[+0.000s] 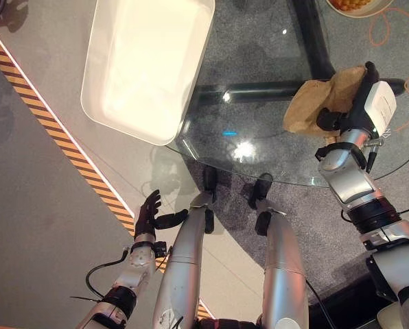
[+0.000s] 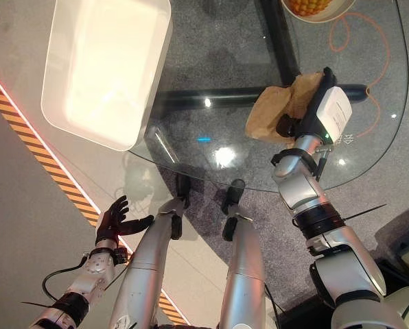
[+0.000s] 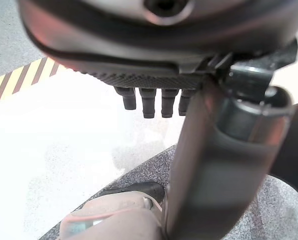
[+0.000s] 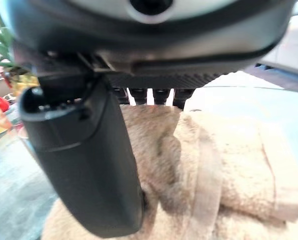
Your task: Wipe the table with a cloth and put it in the basket.
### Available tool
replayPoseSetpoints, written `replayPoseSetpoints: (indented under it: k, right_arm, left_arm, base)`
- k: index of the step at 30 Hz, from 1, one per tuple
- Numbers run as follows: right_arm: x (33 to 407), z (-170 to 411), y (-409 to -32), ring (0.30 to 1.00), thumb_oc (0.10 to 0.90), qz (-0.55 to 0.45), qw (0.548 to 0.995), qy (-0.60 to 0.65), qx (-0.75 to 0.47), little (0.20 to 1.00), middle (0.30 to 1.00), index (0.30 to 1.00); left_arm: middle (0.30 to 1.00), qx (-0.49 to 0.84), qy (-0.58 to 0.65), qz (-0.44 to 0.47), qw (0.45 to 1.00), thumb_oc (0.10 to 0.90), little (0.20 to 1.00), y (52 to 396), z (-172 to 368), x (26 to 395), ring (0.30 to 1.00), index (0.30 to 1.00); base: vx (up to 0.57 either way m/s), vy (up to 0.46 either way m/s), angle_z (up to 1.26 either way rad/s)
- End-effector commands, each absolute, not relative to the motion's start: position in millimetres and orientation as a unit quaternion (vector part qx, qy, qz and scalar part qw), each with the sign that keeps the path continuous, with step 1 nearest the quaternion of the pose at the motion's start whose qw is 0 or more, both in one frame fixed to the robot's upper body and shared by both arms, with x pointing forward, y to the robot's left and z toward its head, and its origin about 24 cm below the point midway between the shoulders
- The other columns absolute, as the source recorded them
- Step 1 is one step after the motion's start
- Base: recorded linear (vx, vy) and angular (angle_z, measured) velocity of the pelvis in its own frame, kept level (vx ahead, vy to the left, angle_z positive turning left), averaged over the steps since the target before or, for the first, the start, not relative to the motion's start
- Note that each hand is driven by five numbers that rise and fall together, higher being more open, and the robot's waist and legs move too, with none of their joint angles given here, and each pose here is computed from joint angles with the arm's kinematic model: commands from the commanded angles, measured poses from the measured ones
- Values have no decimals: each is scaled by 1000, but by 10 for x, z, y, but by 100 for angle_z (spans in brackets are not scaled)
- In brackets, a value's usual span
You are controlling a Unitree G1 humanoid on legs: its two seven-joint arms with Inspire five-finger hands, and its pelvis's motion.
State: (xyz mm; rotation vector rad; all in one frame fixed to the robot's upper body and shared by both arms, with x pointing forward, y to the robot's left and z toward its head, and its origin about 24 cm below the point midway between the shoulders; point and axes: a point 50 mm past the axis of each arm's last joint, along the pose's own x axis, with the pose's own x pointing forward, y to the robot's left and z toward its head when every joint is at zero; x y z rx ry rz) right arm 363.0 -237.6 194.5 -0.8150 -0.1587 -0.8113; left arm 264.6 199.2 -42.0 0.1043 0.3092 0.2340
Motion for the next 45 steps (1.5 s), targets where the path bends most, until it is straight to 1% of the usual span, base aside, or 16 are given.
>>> replayPoseSetpoints:
  k: [1, 6, 7, 8, 9, 10, 11, 12, 18, 30, 37, 41, 45]
  right_arm:
    - [3586, 2119, -2561, 900, 800, -439, 810, -92, -377, 900, 900, 900]
    - [3667, 2064, -2476, 900, 800, -393, 846, -69, -354, 900, 900, 900]
    - [3688, 2038, -2451, 900, 800, -375, 863, -57, -334, 900, 900, 900]
    - [3730, 1965, -2374, 900, 800, -327, 894, -40, -302, 900, 900, 900]
    - [3739, 1955, -2350, 900, 800, -315, 902, -38, -294, 900, 900, 900]
    - [3767, 1929, -2251, 900, 800, -265, 929, -29, -257, 900, 900, 900]
    - [3776, 1922, -2205, 354, 163, -250, 934, -29, -253, 263, 354, 354]
    - [3782, 1926, -2162, 300, 100, -240, 936, -36, -255, 200, 300, 300]
    - [3802, 2005, -2003, 300, 100, -202, 946, -64, -244, 200, 300, 300]
    - [3822, 2093, -1740, 300, 100, -167, 945, -82, -269, 200, 300, 300]
    - [3837, 2066, -1704, 300, 100, -175, 942, -72, -277, 200, 300, 300]
    - [3842, 2008, -1725, 300, 100, -182, 941, -59, -278, 200, 300, 300]
    - [3832, 1942, -1769, 300, 100, -192, 942, -49, -270, 200, 300, 300]
  left_arm:
    - [900, 53, 196, 112, 973, 800, 900, 1883, -651, 2390, 900, 900]
    - [900, 52, 194, 110, 973, 800, 900, 1871, -642, 2406, 900, 900]
    - [900, 52, 193, 110, 974, 800, 900, 1874, -639, 2408, 900, 900]
    - [900, 52, 192, 108, 974, 800, 900, 1884, -632, 2415, 900, 900]
    - [900, 51, 192, 107, 974, 800, 900, 1885, -629, 2419, 900, 900]
    - [900, 52, 192, 105, 974, 800, 900, 1889, -629, 2419, 900, 900]
    - [900, 53, 192, 104, 975, 800, 900, 1887, -630, 2420, 900, 900]
    - [900, 53, 192, 103, 975, 800, 900, 1890, -626, 2427, 900, 900]
    - [900, 57, 198, 103, 973, 800, 900, 1873, -646, 2407, 900, 900]
    - [900, 44, 179, 113, 976, 800, 900, 1836, -598, 2426, 900, 900]
    - [900, 27, 152, 162, 975, 800, 900, 1901, -527, 2461, 900, 900]
    - [900, -25, 114, 246, 962, 800, 900, 2018, -435, 2464, 900, 900]
    - [900, -39, 56, 313, 947, 800, 900, 2167, -246, 2494, 900, 900]
  base:
    - [0, 0, 0]
    - [0, 0, 0]
    - [0, 0, 0]
    - [0, 0, 0]
    - [-8, 33, 1]
    - [0, 0, 0]
    - [0, 0, 0]
    - [0, 0, 0]
    - [0, 0, 0]
    - [1, 15, 4]
    - [0, -1, 1]
    - [1, -2, 9]
    - [0, -3, 1]
